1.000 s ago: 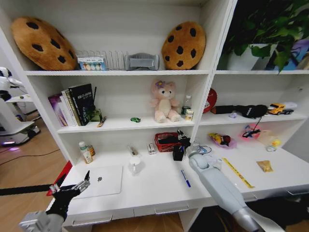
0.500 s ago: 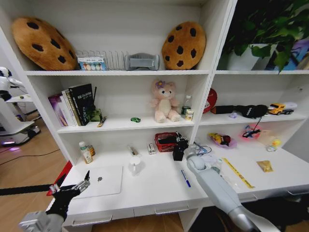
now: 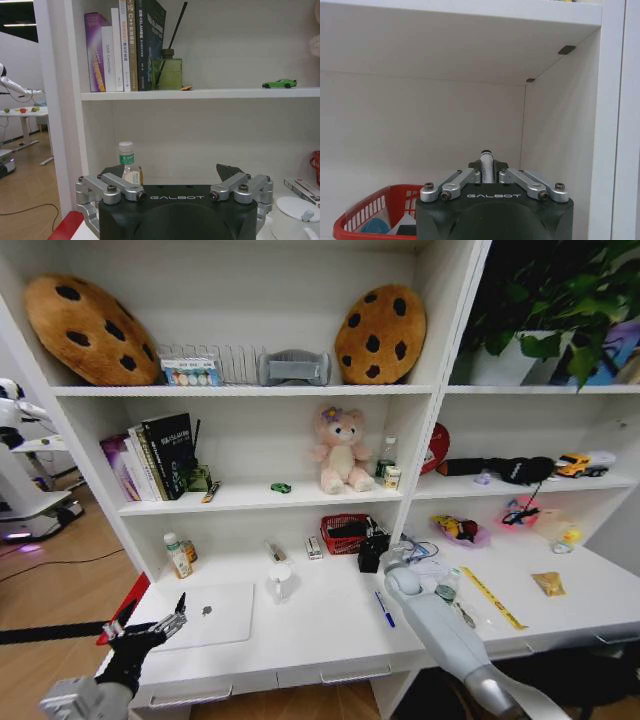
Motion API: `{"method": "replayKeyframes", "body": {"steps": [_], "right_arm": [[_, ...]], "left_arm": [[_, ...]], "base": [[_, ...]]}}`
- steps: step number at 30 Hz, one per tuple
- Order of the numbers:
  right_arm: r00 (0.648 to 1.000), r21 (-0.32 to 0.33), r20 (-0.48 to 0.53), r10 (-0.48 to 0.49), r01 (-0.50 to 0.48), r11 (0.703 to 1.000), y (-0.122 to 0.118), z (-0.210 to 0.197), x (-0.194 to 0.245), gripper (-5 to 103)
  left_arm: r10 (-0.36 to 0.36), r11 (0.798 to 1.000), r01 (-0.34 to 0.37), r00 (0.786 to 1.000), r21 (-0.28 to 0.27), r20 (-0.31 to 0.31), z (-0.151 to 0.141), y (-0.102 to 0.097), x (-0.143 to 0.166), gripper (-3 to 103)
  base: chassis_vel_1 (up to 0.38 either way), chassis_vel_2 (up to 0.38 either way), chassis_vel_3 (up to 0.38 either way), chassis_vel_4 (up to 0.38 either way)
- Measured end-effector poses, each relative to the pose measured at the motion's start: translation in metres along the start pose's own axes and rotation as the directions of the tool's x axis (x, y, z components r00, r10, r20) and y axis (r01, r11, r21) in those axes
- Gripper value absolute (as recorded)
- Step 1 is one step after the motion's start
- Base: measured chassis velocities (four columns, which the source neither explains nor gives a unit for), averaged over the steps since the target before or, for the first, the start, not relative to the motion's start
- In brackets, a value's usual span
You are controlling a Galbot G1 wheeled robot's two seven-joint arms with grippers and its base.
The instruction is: Organize the objects on the table.
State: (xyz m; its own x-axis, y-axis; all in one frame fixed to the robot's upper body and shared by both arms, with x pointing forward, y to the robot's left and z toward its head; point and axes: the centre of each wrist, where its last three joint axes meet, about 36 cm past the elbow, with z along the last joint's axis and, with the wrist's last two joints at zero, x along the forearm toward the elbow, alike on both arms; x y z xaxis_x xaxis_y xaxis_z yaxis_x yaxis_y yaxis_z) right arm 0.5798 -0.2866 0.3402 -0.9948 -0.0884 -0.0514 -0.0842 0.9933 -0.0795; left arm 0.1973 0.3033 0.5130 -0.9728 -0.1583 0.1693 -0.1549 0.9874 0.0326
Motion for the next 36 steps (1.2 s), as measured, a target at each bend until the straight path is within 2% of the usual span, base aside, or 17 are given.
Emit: {"method": "replayKeyframes", "body": {"steps": [5, 7, 10, 12, 13, 16, 17, 19, 20, 21, 22, 23, 24, 25, 29, 35, 36], "right_arm": [[1.000, 0.002, -0.001, 0.000, 0.000, 1.000, -0.001, 0.001, 0.001, 10], [1.000, 0.000, -0.004, -0.001, 0.001, 1.000, -0.001, 0.002, 0.003, 20], [1.000, -0.002, -0.006, -0.005, 0.005, 1.000, -0.001, 0.001, 0.004, 25], [1.000, 0.000, -0.012, -0.021, 0.021, 1.000, -0.004, -0.002, 0.006, 37], [1.000, 0.000, -0.012, -0.021, 0.021, 1.000, -0.004, -0.002, 0.006, 37], [1.000, -0.003, -0.009, -0.024, 0.024, 1.000, -0.003, -0.003, 0.006, 47], [1.000, -0.007, -0.004, -0.027, 0.027, 1.000, -0.004, -0.007, 0.007, 58], [1.000, -0.009, 0.001, -0.031, 0.031, 0.999, -0.005, -0.010, 0.009, 58], [0.999, -0.012, 0.013, -0.051, 0.051, 0.999, -0.006, -0.016, 0.014, 69], [0.999, -0.012, 0.013, -0.051, 0.051, 0.999, -0.006, -0.016, 0.014, 69], [0.997, -0.015, 0.021, -0.068, 0.068, 0.998, -0.005, -0.020, 0.019, 69], [0.995, -0.019, 0.034, -0.095, 0.096, 0.995, -0.005, -0.027, 0.027, 80], [0.992, -0.020, 0.034, -0.119, 0.119, 0.993, -0.005, -0.031, 0.036, 85], [0.992, -0.020, 0.034, -0.119, 0.119, 0.993, -0.005, -0.031, 0.036, 85], [0.986, -0.020, 0.032, -0.164, 0.164, 0.986, 0.003, -0.046, 0.066, 99], [0.980, -0.078, -0.010, -0.197, 0.195, 0.978, 0.021, -0.071, 0.102, 100], [0.977, -0.110, -0.045, -0.210, 0.204, 0.973, 0.029, -0.085, 0.125, 103]], "left_arm": [[0.000, 1.000, 0.000, 1.000, 0.000, 0.000, 0.000, 0.000, 0.000, 100], [0.000, 1.000, 0.000, 1.000, 0.000, 0.000, 0.000, 0.000, 0.000, 100], [0.000, 1.000, 0.000, 1.000, 0.000, 0.000, 0.000, 0.000, 0.000, 100], [0.000, 1.000, 0.000, 1.000, 0.000, 0.000, 0.000, 0.000, 0.000, 100], [0.000, 1.000, 0.000, 1.000, 0.000, 0.000, 0.000, 0.000, 0.000, 100], [0.000, 1.000, 0.000, 1.000, 0.000, 0.000, 0.000, 0.000, 0.000, 100], [0.000, 1.000, 0.000, 1.000, 0.000, 0.000, 0.000, 0.000, 0.000, 100], [0.000, 1.000, 0.000, 1.000, 0.000, 0.000, 0.000, 0.000, 0.000, 100], [0.000, 1.000, 0.000, 1.000, 0.000, 0.000, 0.000, 0.000, 0.000, 100], [0.000, 1.000, 0.000, 1.000, 0.000, 0.000, 0.000, 0.000, 0.000, 100], [0.000, 1.000, 0.000, 1.000, 0.000, 0.000, 0.000, 0.000, 0.000, 100], [0.000, 1.000, 0.000, 1.000, 0.000, 0.000, 0.000, 0.000, 0.000, 100], [0.000, 1.000, 0.000, 1.000, 0.000, 0.000, 0.000, 0.000, 0.000, 100], [0.000, 1.000, 0.000, 1.000, 0.000, 0.000, 0.000, 0.000, 0.000, 100], [0.000, 1.000, 0.000, 1.000, 0.000, 0.000, 0.000, 0.000, 0.000, 100], [0.000, 1.000, 0.000, 1.000, 0.000, 0.000, 0.000, 0.000, 0.000, 100], [0.000, 1.000, 0.000, 1.000, 0.000, 0.000, 0.000, 0.000, 0.000, 100]], "base": [[0.000, 0.000, 0.000, 0.000], [0.000, 0.000, 0.000, 0.000], [0.000, 0.000, 0.000, 0.000], [0.000, 0.000, 0.000, 0.000], [0.000, 0.000, 0.000, 0.000], [0.000, 0.000, 0.000, 0.000], [0.000, 0.000, 0.000, 0.000], [0.000, 0.000, 0.000, 0.000], [0.000, 0.000, 0.000, 0.000], [0.000, 0.000, 0.000, 0.000], [0.000, 0.000, 0.000, 0.000], [0.000, 0.000, 0.000, 0.000], [0.000, 0.000, 0.000, 0.000], [0.000, 0.000, 0.000, 0.000], [0.000, 0.000, 0.000, 0.000], [0.000, 0.000, 0.000, 0.000], [0.000, 0.000, 0.000, 0.000]]}}
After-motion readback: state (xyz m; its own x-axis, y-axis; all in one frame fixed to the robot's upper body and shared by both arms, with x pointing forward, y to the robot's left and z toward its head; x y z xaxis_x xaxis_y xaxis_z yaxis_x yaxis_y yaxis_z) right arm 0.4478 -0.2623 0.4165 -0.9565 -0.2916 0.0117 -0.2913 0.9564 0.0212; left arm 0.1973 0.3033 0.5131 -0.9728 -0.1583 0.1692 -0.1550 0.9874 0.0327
